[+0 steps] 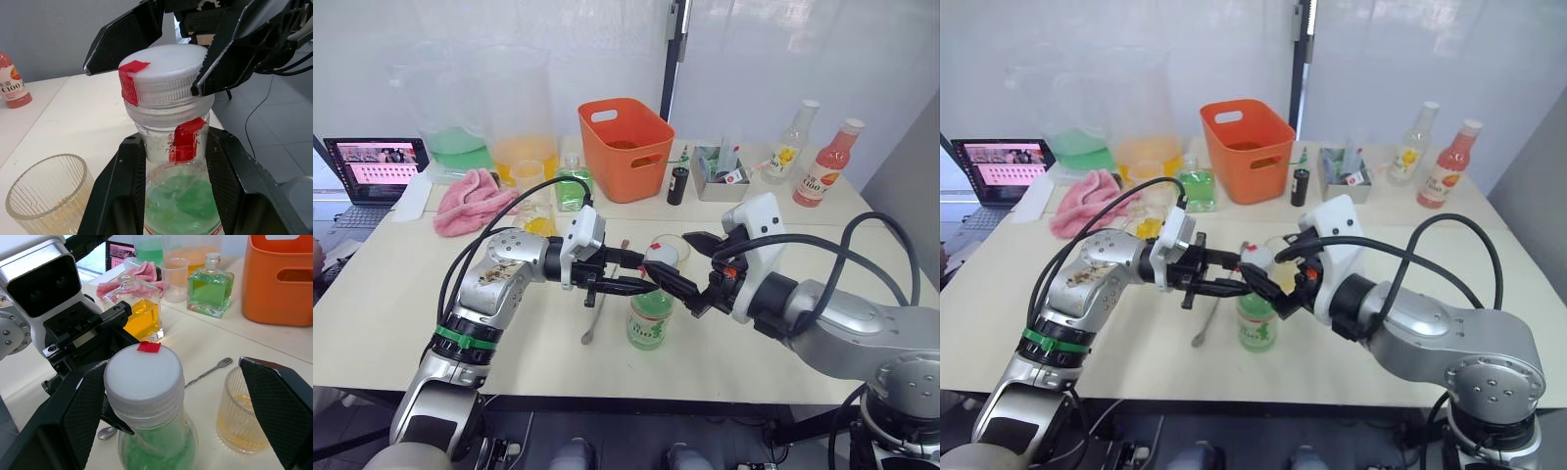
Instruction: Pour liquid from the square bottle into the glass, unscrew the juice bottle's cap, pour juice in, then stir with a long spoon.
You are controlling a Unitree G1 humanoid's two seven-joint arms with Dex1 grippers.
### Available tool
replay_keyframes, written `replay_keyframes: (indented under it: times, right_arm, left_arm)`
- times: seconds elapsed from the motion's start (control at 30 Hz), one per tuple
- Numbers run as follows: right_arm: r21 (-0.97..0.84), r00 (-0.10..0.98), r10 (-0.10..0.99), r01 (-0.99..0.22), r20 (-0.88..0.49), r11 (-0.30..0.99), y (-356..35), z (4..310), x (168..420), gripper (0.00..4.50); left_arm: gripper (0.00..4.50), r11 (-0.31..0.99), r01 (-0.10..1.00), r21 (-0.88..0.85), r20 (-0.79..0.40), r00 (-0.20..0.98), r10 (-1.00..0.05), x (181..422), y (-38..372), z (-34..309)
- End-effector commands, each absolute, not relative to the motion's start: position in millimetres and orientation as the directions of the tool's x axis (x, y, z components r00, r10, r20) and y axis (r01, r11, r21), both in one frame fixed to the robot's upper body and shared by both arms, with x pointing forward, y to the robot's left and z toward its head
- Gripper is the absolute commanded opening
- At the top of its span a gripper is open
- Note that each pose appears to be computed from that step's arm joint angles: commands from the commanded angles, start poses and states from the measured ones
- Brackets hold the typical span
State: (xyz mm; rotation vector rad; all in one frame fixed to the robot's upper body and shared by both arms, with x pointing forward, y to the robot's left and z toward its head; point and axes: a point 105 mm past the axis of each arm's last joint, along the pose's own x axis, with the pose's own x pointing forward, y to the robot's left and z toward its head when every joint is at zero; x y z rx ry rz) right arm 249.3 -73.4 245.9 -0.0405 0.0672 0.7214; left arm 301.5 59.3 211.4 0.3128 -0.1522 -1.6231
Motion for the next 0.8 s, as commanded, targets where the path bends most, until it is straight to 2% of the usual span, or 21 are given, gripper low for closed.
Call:
replay_keyframes:
  times: [0.03,0.2,0.47,0.8]
  right_arm:
    - [-0.010,0.770,0.636,-0.637,-0.043,0.771,-74,255,246,4.48]
    - [-0.004,0.778,0.626,-0.627,-0.051,0.779,-70,256,246,4.48]
    - [-0.029,0.765,0.644,-0.643,0.018,0.765,-65,267,246,4.48]
    - [-0.039,0.707,0.708,-0.708,-0.016,0.706,-60,257,239,4.48]
  left_arm:
    - [1.51,-0.057,0.950,0.308,-0.130,-0.017,-0.991,307,65,213]
    - [1.51,-0.064,0.950,0.306,-0.135,-0.023,-0.991,307,65,212]
    - [1.51,-0.077,0.949,0.305,-0.140,-0.035,-0.989,308,64,211]
    - [1.51,-0.083,0.947,0.311,-0.141,-0.040,-0.989,309,62,212]
